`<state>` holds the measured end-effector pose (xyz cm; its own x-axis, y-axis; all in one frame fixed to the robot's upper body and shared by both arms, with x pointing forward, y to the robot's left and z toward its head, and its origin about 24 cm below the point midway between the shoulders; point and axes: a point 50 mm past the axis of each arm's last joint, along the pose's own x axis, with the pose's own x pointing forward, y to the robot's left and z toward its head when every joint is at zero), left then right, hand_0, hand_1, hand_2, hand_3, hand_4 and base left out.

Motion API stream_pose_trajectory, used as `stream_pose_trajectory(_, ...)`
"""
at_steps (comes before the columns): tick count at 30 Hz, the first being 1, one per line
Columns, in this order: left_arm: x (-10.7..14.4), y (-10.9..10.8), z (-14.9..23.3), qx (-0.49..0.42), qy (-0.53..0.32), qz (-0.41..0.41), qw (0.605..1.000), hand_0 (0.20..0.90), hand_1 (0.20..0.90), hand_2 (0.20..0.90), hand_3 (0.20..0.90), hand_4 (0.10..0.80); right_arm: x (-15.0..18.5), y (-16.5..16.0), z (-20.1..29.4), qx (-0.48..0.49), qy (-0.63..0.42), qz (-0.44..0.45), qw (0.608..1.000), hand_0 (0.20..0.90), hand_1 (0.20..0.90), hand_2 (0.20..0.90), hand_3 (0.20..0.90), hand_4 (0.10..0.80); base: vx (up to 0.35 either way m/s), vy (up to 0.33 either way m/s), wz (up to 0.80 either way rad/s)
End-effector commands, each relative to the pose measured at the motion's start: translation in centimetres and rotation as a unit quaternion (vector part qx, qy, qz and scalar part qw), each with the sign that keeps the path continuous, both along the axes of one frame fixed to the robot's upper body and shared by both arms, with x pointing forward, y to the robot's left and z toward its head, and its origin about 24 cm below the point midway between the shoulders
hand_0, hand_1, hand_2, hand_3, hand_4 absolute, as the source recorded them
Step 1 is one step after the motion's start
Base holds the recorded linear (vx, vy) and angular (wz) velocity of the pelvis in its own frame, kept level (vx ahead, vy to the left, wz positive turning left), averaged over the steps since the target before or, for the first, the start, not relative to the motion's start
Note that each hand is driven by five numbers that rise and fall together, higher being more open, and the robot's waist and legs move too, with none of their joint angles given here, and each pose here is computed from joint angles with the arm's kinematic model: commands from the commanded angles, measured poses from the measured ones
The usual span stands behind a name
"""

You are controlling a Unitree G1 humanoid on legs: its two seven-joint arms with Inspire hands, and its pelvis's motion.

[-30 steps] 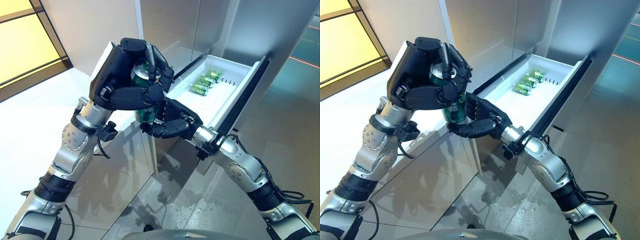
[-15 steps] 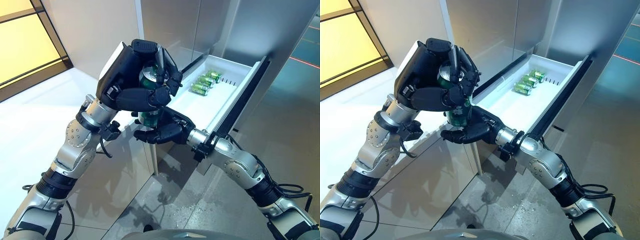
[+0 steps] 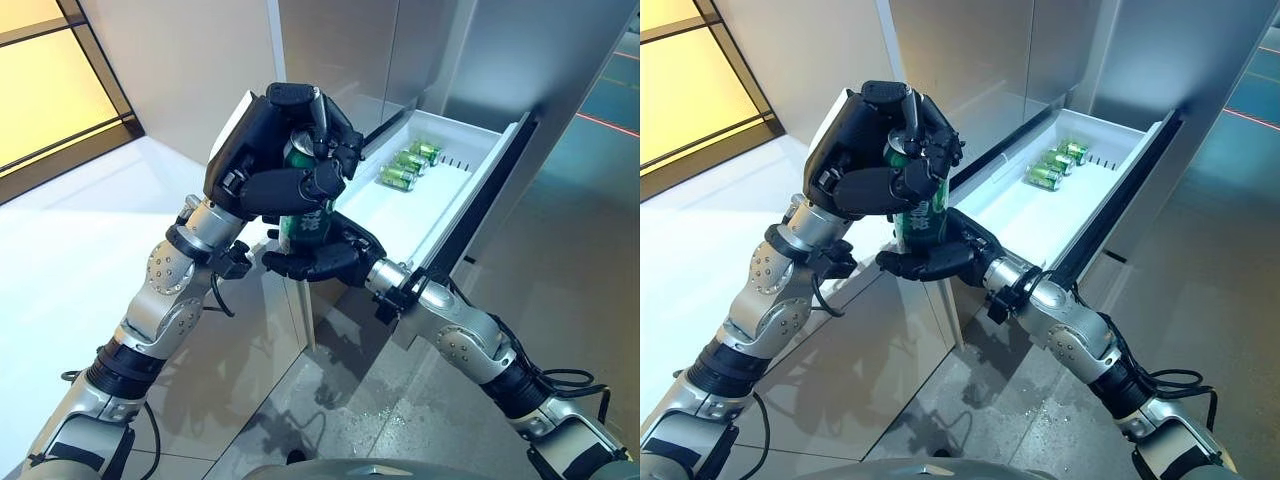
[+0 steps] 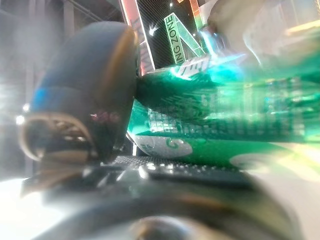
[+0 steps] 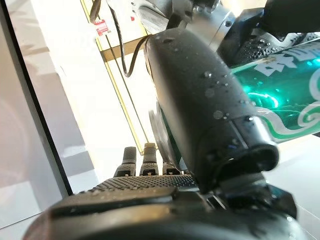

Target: Put drinks into fridge and close the fridge

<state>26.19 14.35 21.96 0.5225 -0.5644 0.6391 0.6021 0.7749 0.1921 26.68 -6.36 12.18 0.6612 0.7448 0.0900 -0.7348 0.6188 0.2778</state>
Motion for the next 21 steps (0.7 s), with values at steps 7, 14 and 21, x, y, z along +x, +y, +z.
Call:
stream_pose_trajectory(7, -1.3, -1.7, 3.8, -0.047, -0.099, -0.05, 0.993, 0.3, 0.3, 0.3, 0.2, 0.1, 0.5, 0.3, 8.2, 0.159, -0.136, -0.005, 0.978, 0.9, 0.9, 0.9, 0.9, 0.8, 0.0, 0.0, 0.0)
stream_pose_trajectory(14, -1.2, -1.8, 3.4, -0.036, -0.095, -0.056, 0.993, 0.3, 0.3, 0.3, 0.2, 0.1, 0.6, 0.6, 7.8, 0.145, -0.107, 0.027, 0.983, 0.9, 0.9, 0.9, 0.9, 0.8, 0.0, 0.0, 0.0)
stream_pose_trajectory(21, -0.8, -2.0, 3.0, -0.026, -0.084, -0.051, 0.995, 0.3, 0.3, 0.3, 0.2, 0.1, 0.5, 1.0, 7.6, 0.114, -0.127, 0.054, 0.984, 0.9, 0.9, 0.9, 0.9, 0.8, 0.0, 0.0, 0.0)
